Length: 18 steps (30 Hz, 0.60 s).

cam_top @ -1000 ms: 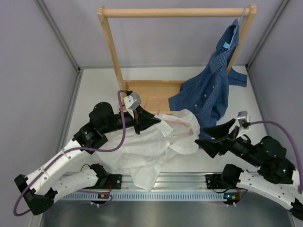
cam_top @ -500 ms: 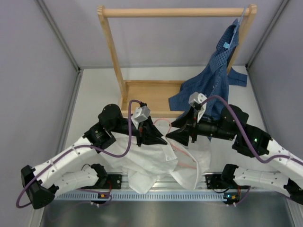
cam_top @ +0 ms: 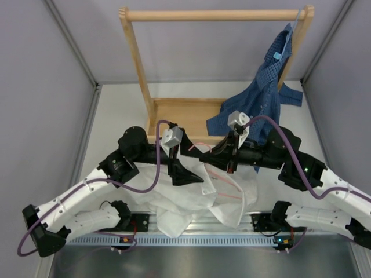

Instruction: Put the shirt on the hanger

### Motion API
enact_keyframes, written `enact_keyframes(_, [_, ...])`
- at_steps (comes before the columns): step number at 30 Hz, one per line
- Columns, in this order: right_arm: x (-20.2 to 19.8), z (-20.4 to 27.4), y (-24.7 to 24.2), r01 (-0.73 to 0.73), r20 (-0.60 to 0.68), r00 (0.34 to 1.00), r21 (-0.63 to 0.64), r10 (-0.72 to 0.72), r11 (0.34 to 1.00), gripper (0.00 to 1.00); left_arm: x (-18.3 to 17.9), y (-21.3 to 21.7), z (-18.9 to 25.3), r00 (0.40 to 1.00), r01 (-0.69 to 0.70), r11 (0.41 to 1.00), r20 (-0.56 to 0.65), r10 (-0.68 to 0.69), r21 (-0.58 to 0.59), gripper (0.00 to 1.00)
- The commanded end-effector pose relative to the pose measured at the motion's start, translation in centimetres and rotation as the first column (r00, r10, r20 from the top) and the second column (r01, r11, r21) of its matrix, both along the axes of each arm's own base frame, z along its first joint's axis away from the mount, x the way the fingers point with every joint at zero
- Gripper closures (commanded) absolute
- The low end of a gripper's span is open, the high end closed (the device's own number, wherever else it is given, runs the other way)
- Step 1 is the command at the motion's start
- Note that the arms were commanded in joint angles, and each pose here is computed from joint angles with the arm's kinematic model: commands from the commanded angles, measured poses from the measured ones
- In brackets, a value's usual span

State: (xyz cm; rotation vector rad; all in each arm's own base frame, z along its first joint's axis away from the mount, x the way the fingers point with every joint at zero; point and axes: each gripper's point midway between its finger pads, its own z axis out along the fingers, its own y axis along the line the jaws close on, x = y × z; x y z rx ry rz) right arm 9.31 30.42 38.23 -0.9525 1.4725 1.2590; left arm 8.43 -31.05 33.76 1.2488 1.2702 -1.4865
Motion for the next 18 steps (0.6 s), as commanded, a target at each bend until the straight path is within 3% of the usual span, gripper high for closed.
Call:
enact_keyframes(1, [1.4, 4.9, -1.7, 0.122, 0.085, 0.987, 0.153, -0.136, 0.981, 1.00, 4.9, 1.8, 4.8, 0.926, -0.364, 0.929, 0.081, 0.369, -0.066, 0.02])
enact_keyframes(2, [2.9, 4.9, -2.4, 0.211, 0.080, 0.971, 0.143, -0.224, 0.967, 1.00, 6.2, 2.9, 4.6, 0.882, -0.465, 0.885, 0.069, 0.466, -0.028, 0.02])
enact_keyframes(3, [3.6, 4.1, -3.0, 0.262, 0.072, 0.960, 0.098, -0.269, 0.960, 1.00, 7.0, 4.7, 6.1, 0.825, -0.558, 0.828, 0.067, 0.561, -0.061, 0.02])
enact_keyframes(4, [4.2, 4.6, -3.8, 0.311, 0.076, 0.945, 0.097, -0.319, 0.945, 1.00, 9.3, 7.3, 7.3, 0.696, -0.712, 0.697, 0.047, 0.717, -0.084, 0.02])
enact_keyframes(5, [5.3, 4.5, -4.8, 0.388, 0.072, 0.916, 0.086, -0.394, 0.918, 1.00, 9.8, 9.1, 7.6, 0.625, -0.777, 0.623, 0.011, 0.780, -0.088, 0.02])
enact_keyframes(7, [5.1, 5.2, -5.8, 0.401, 0.088, 0.909, 0.090, -0.408, 0.912, 1.00, 9.5, 13.3, 7.0, 0.501, -0.862, 0.495, -0.030, 0.865, -0.111, 0.02])
enact_keyframes(8, [4.9, 5.6, -6.2, 0.400, 0.093, 0.908, 0.099, -0.409, 0.911, 1.00, 10.3, 15.5, 6.3, 0.395, -0.916, 0.387, -0.069, 0.916, -0.106, 0.02])
enact_keyframes(10, [4.3, 6.8, -7.4, 0.401, 0.107, 0.905, 0.115, -0.412, 0.909, 1.00, 10.0, 17.8, 4.2, 0.315, -0.948, 0.309, -0.097, 0.944, -0.070, 0.02])
enact_keyframes(12, [4.0, 7.6, -8.1, 0.399, 0.117, 0.904, 0.124, -0.412, 0.909, 1.00, 9.2, 18.5, 2.2, 0.321, -0.947, 0.318, -0.111, 0.940, -0.051, 0.02])
enact_keyframes(14, [3.1, 8.6, -9.0, 0.383, 0.133, 0.907, 0.129, -0.399, 0.915, 1.00, 8.5, 18.0, 0.1, 0.364, -0.931, 0.363, -0.098, 0.926, -0.025, 0.02])
enact_keyframes(15, [3.0, 8.9, -9.4, 0.383, 0.134, 0.907, 0.130, -0.399, 0.915, 1.00, 7.8, 17.1, -0.4, 0.426, -0.904, 0.426, -0.091, 0.900, -0.021, 0.02])
enact_keyframes(18, [2.2, 9.8, -10.4, 0.370, 0.149, 0.910, 0.126, -0.387, 0.920, 1.00, 6.3, 15.3, -0.9, 0.538, -0.843, 0.537, -0.095, 0.837, -0.036, 0.02])
